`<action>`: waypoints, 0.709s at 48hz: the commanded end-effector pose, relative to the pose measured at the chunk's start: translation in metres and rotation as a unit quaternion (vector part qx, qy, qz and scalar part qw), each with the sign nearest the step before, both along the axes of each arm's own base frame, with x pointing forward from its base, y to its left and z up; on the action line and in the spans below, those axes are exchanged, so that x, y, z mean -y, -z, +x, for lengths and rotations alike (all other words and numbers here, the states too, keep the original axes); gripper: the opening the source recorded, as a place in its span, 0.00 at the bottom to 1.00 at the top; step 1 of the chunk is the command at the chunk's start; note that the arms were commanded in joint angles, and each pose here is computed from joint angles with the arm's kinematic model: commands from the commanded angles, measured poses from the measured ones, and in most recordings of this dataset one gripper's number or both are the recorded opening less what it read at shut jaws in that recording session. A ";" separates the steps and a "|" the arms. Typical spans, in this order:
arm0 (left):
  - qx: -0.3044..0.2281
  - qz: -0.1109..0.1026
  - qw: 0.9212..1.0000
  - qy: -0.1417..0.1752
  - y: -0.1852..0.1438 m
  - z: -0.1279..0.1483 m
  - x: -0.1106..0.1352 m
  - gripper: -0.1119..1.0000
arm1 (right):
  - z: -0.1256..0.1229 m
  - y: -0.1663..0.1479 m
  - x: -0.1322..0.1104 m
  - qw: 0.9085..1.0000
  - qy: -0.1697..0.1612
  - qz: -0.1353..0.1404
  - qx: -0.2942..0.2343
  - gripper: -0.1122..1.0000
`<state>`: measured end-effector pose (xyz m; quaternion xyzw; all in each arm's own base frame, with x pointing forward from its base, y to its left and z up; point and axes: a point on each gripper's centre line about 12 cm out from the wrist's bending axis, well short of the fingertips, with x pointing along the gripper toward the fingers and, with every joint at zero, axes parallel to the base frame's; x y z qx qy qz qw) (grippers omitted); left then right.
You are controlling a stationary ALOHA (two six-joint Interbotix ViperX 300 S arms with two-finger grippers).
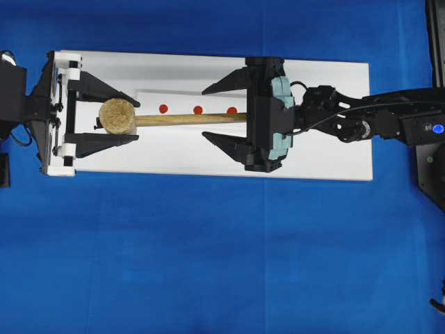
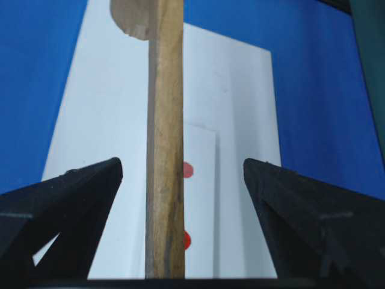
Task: Hit the mark with a hammer.
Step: 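Release the mallet head from the left gripper and withdraw it left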
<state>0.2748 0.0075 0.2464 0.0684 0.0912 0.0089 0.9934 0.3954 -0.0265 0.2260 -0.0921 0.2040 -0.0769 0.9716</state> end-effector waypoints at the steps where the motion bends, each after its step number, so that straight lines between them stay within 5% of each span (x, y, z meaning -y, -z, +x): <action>1: 0.027 0.002 1.000 0.001 -0.017 0.004 0.000 0.51 | 0.005 -0.013 -0.001 1.000 0.001 0.004 0.018 0.90; 11: 0.028 0.002 1.000 0.000 -0.018 0.005 0.000 0.51 | 0.008 -0.013 -0.001 1.000 0.004 0.010 0.019 0.71; 23: 0.028 0.001 1.000 0.001 -0.018 0.005 0.000 0.51 | 0.008 -0.012 -0.002 1.000 -0.002 0.009 0.014 0.15; 34: 0.030 0.002 1.000 0.001 -0.018 0.005 0.000 0.51 | 0.009 -0.013 -0.002 1.000 -0.001 0.010 0.015 0.13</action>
